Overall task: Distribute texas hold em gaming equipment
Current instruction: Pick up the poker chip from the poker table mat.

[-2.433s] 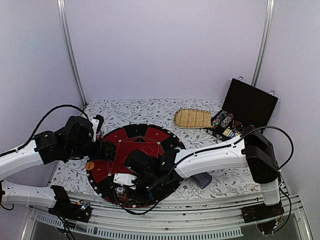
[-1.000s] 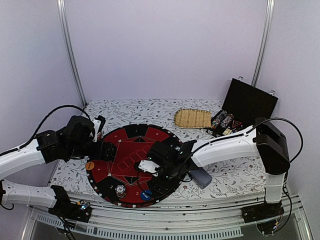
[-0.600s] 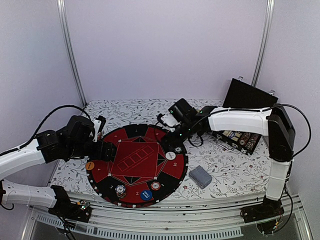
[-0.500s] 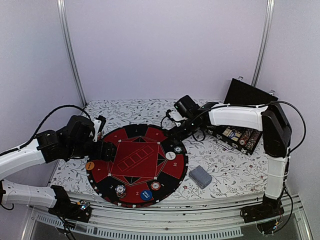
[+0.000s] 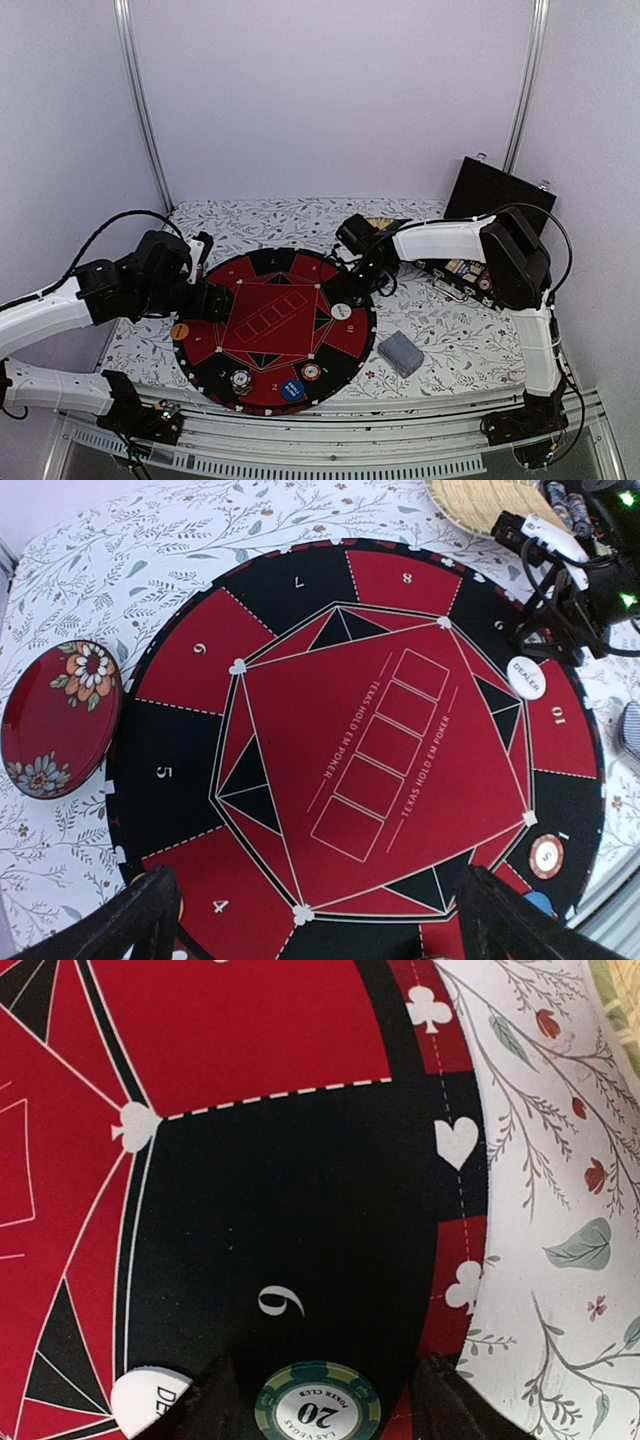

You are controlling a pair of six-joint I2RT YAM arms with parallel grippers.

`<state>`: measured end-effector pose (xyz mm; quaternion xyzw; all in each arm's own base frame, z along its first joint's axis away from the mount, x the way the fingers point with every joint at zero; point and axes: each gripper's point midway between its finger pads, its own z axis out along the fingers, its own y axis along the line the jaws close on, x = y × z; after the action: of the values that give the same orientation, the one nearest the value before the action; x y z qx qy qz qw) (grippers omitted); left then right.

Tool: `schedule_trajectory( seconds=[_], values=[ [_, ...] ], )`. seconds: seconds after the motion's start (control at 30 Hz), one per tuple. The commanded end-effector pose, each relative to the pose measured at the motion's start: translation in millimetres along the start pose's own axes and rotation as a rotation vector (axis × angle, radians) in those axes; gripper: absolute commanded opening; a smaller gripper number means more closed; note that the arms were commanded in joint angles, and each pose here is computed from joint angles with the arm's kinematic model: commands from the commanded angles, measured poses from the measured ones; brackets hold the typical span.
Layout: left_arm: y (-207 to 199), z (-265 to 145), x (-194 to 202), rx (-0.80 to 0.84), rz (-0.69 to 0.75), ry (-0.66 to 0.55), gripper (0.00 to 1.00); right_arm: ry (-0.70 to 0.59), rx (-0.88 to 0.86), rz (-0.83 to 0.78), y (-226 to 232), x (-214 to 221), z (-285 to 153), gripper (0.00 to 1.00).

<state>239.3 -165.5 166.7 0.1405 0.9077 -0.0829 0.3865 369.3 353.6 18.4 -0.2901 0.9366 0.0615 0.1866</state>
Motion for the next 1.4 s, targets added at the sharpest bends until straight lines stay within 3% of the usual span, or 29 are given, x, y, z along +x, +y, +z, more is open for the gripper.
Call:
schedule_trajectory(
  seconds=[0.0,0.33,0.87,1.37],
  values=[
    [0.4,0.6,-6.8,0.007,-0.011,-0.018,0.98,0.060,-0.019,0.007,5.2,15.4,13.6,0.53],
    [1.6,-3.9,-10.3,0.008,-0.014,-0.035,0.98,0.138,0.063,0.004,-11.4,63.6,0.1,0.46],
    [2.1,-10.6,-14.5,0.017,-0.022,-0.056,0.98,0.212,-0.035,-0.058,33.9,112.0,-21.6,0.45],
    [1.2,-13.1,-17.3,0.024,-0.018,-0.065,0.98,0.256,-0.269,-0.211,150.0,154.9,-51.4,0.40]
  ],
)
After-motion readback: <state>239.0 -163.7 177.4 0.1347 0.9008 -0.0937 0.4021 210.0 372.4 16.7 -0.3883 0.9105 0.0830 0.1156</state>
